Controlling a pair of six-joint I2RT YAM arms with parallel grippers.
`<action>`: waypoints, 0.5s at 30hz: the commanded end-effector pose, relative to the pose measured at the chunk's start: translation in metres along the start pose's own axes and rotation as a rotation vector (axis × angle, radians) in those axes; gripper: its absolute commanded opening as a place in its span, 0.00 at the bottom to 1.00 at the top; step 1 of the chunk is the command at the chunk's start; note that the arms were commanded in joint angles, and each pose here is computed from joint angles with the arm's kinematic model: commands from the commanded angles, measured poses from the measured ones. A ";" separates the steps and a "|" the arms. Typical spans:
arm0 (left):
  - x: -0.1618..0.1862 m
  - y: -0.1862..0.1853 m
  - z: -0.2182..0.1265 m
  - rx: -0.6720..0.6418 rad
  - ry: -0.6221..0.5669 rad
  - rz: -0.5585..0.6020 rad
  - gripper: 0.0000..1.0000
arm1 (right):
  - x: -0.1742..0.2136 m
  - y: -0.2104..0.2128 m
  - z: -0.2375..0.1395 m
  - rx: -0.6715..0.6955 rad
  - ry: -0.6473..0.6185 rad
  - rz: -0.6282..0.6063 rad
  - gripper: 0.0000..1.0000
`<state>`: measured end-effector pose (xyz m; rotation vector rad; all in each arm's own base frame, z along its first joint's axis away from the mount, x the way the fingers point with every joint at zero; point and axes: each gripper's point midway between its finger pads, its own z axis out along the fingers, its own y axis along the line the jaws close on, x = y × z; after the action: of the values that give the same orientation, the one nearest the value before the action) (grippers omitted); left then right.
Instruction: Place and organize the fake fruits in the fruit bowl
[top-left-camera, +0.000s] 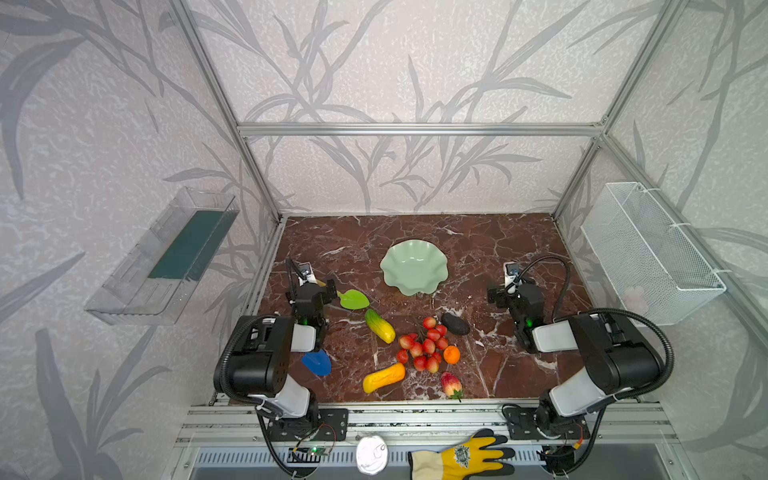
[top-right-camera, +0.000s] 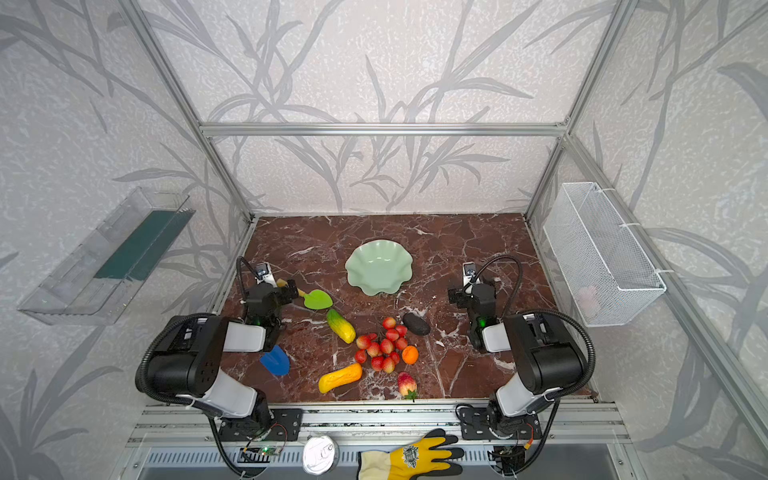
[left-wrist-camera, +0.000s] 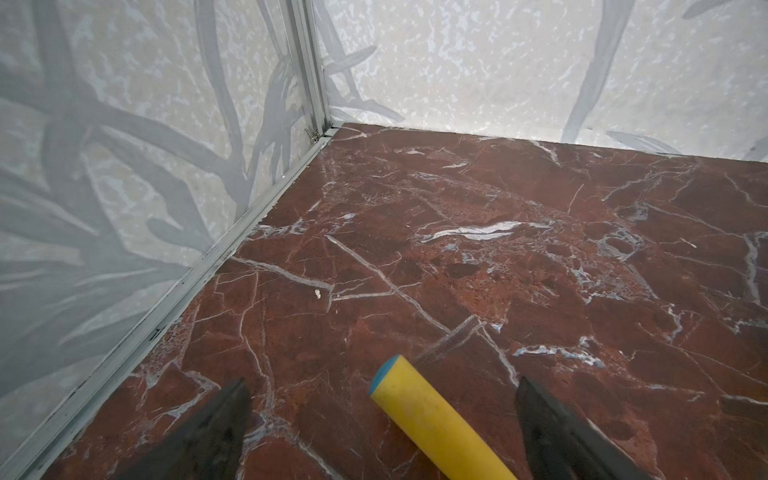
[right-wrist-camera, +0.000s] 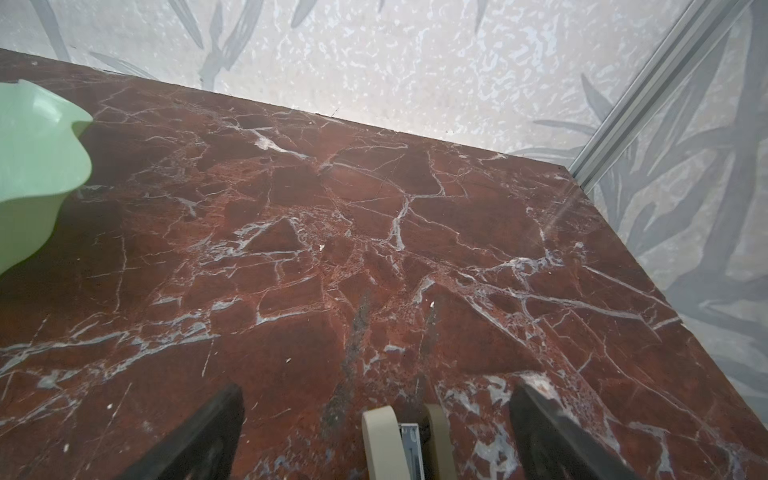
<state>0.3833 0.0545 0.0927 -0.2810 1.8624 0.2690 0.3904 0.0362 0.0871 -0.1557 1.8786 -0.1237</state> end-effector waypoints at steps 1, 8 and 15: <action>-0.007 0.000 0.004 -0.003 -0.017 0.003 0.99 | -0.009 -0.002 0.002 0.004 -0.030 0.019 0.99; -0.007 0.000 0.004 -0.003 -0.016 0.005 0.99 | -0.009 -0.002 0.002 0.004 -0.029 0.019 0.99; -0.007 0.000 0.004 -0.003 -0.016 0.005 0.99 | -0.008 -0.009 0.002 0.043 -0.021 0.032 0.99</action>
<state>0.3833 0.0545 0.0927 -0.2810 1.8624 0.2690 0.3904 0.0356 0.0870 -0.1513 1.8796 -0.1249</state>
